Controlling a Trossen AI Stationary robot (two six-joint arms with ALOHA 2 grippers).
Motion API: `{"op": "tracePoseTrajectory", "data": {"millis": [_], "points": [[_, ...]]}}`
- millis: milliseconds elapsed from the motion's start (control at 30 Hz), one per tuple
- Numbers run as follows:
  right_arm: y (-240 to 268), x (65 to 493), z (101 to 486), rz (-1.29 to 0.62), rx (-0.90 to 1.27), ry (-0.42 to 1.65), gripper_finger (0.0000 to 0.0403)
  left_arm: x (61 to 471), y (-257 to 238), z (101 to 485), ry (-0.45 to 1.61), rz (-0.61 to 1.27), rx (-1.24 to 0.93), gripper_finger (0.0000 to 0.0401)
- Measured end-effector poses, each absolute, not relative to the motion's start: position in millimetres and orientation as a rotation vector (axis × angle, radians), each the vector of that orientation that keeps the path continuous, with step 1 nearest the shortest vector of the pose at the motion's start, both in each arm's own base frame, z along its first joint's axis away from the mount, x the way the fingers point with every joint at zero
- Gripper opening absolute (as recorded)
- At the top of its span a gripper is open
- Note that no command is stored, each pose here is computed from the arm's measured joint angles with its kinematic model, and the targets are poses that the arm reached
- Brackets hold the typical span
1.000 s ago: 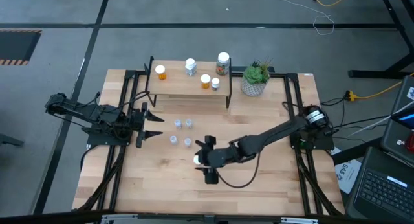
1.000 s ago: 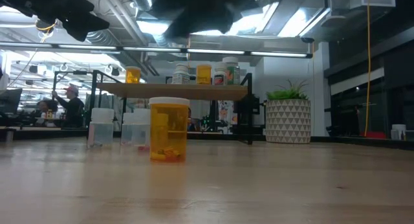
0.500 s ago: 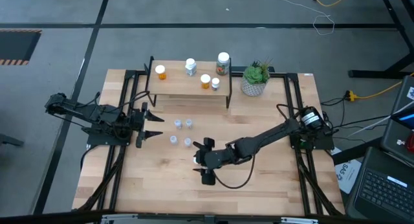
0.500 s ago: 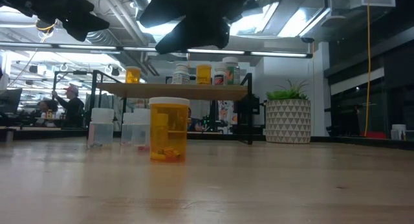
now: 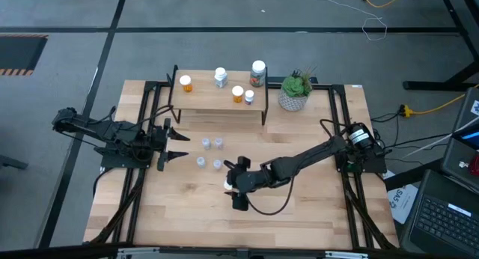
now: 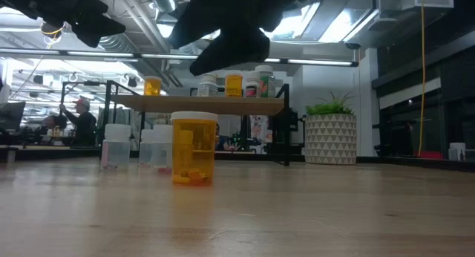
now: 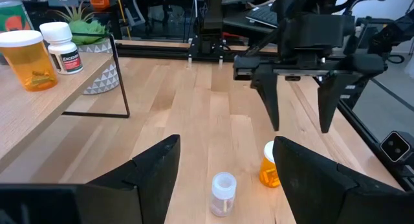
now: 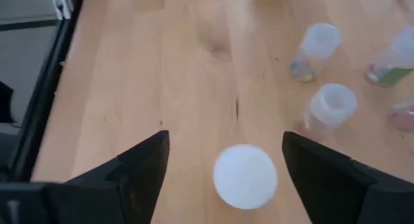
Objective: Pick and place medicine bottles onto shelf by color
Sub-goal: Put the orange pill bottle on the shelf
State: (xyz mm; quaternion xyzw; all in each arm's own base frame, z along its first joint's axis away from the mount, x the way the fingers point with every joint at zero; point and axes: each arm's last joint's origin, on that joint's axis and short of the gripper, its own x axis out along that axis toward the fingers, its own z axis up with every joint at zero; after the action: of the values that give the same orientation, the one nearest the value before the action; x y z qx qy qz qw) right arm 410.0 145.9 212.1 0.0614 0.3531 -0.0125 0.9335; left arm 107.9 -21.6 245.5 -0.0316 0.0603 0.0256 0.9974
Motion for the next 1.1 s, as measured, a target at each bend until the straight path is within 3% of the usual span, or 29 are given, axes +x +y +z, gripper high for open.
{"op": "tracePoseTrajectory", "data": {"millis": [200,533,1100], "points": [[144,409,211,-0.075,0.098,0.727,0.0331,108,-22,246,0.120,0.051,-0.063,0.0243],[144,409,207,-0.076,0.086,0.745,0.0332,108,-22,246,0.121,0.051,-0.063,0.0243],[147,418,161,-0.077,-0.030,0.834,0.0332,108,-22,246,0.121,0.051,-0.063,0.0243]]}}
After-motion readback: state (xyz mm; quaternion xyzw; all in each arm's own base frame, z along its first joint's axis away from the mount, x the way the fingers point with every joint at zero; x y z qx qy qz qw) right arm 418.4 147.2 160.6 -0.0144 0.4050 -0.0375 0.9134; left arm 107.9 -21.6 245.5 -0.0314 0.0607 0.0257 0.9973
